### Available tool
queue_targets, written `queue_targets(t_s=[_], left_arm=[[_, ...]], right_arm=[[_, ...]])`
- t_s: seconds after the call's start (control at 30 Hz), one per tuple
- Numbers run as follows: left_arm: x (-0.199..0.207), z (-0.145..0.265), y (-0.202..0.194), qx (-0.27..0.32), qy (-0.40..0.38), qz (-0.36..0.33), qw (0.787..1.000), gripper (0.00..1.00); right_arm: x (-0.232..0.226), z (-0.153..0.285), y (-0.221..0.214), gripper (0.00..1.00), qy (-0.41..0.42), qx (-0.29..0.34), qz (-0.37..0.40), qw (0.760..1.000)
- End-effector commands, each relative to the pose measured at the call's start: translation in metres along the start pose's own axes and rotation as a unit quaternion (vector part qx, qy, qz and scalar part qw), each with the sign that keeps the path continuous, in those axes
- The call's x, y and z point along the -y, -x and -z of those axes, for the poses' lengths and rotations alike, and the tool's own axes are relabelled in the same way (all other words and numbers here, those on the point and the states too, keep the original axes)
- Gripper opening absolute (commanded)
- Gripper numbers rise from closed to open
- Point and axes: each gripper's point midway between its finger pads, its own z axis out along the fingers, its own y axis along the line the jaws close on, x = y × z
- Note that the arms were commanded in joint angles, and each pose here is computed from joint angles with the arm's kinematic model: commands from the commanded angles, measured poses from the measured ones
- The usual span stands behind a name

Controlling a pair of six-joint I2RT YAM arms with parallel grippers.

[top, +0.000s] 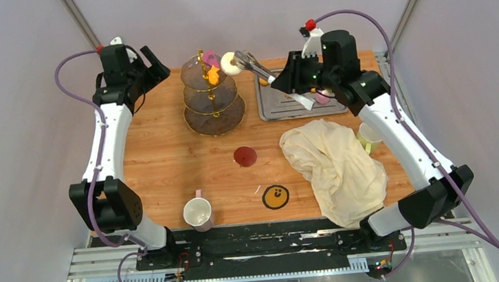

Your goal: Serve the afternoon tea

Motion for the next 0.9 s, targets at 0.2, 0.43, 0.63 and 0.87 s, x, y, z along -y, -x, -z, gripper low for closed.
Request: queue_targets(t_s=[0.2,0.43,0.63,0.87], left_arm=[[-0.004,-0.045,0.011,-0.014,0.001,-0.004,1.000,0.87],[-0.006,-0.064,-0.005,-0.038,-0.006,0.004,0.999,0.86],[-0.002,-0.069,-0.018,-0.058,-0.019,-0.004,0.998,0.85],[0.004,-0.057,-0.035,-0.075,-0.022,-0.022,0.997,0.85]], right_arm=[[-0.072,-0.022,0.006,0.01,0.068,-0.002,0.056,0.996],[-0.088,-0.032,0.002,0.01,0.077,-0.009,0.056,0.995],[-0.080,-0.030,0.001,0.00,0.056,-0.005,0.057,0.997],[-0.072,-0.030,-0.002,0.01,0.035,-0.005,0.055,0.998]])
